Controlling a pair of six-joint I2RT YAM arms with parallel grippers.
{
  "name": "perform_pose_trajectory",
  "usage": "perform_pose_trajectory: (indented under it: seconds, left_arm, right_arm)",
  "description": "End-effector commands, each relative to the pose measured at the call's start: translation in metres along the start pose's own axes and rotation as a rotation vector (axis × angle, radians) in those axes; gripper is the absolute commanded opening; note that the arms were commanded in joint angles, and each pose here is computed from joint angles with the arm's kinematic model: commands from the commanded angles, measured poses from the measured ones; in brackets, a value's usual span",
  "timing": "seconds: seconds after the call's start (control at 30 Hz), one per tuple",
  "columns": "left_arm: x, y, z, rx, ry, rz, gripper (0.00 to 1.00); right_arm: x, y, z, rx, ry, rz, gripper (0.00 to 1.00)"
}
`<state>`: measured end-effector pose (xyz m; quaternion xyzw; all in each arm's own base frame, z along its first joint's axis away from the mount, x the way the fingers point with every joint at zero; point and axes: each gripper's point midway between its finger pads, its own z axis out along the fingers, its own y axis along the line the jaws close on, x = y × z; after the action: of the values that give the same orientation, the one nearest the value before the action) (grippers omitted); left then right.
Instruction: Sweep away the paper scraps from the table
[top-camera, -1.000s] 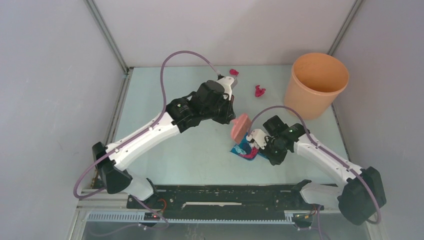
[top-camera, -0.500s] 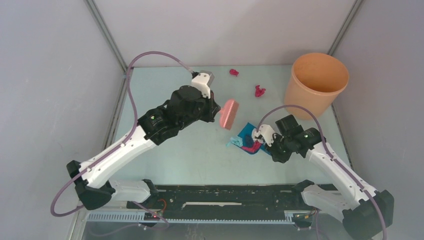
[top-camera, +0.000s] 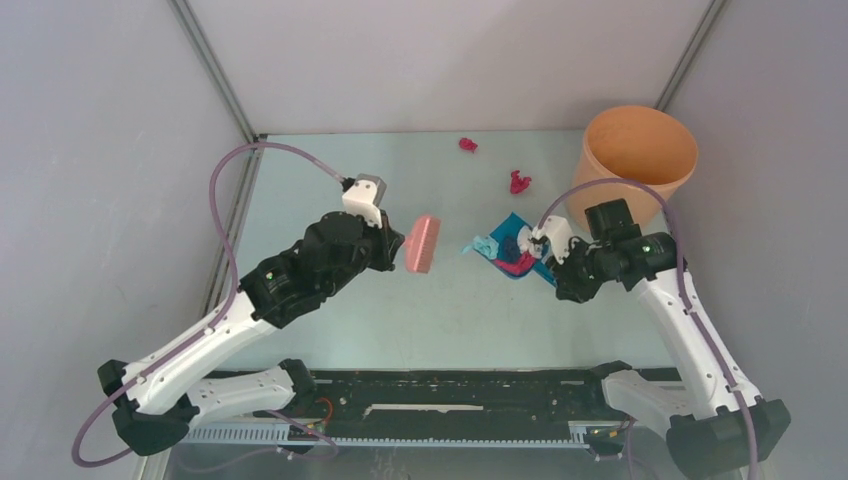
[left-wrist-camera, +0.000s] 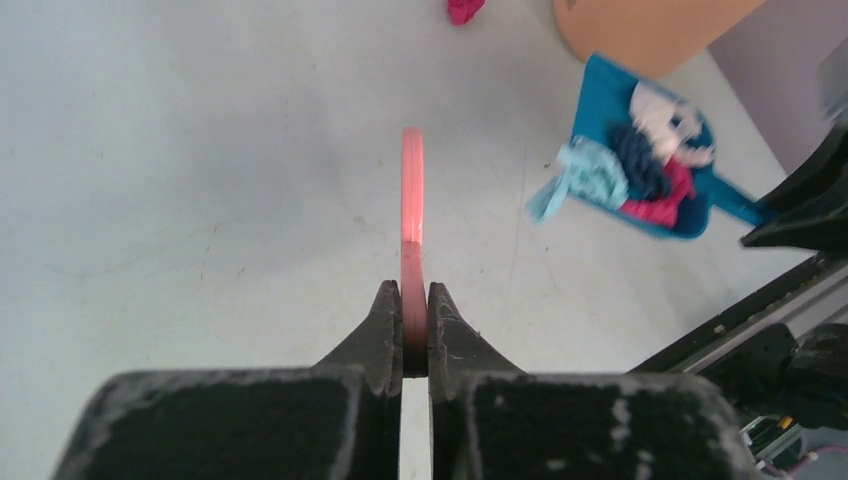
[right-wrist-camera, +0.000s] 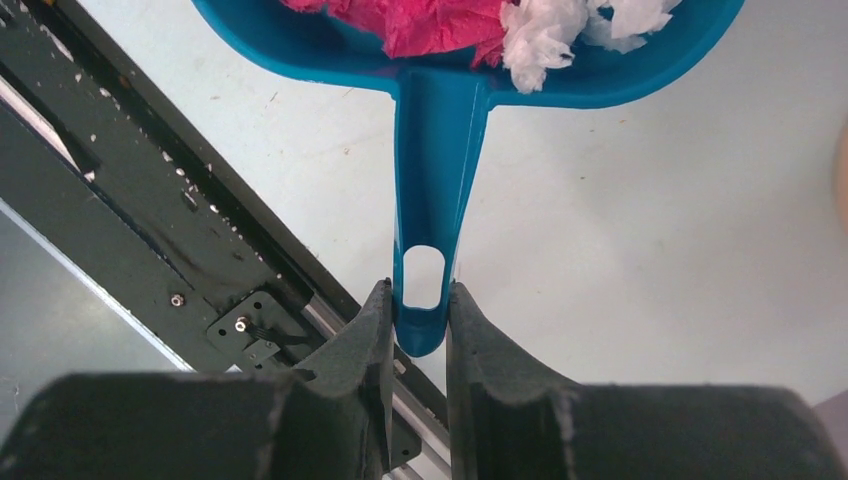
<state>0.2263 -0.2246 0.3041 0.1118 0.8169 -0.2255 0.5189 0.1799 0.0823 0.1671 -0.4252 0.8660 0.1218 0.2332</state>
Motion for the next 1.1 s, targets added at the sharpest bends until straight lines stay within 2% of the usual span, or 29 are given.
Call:
perform_pose_trajectory:
  seconds: [0.0, 0.37, 0.63, 1.07]
  left_arm:
    - [0.006, 0.004, -0.003, 0.004, -0.029, -0.043, 0.06]
    - [0.035, 0.003, 0.005, 0.038, 0.026, -0.015, 0.05]
    - [0.045, 0.001, 0.007, 0.056, 0.05, -0.008, 0.05]
    - [0.058, 0.002, 0.007, 0.076, 0.072, -0.002, 0.04]
  right_arm:
    - [-0.016, -0.009, -0.021, 0.01, -0.033, -0.001, 0.02]
    - [-0.046, -0.053, -0.066, 0.185, -0.091, 0.114, 0.02]
    - [-0.06, -0.075, -0.091, 0.223, -0.15, 0.199, 0.02]
    - [-0.042, -0.166, -0.137, 0.46, -0.162, 0.453, 0.01]
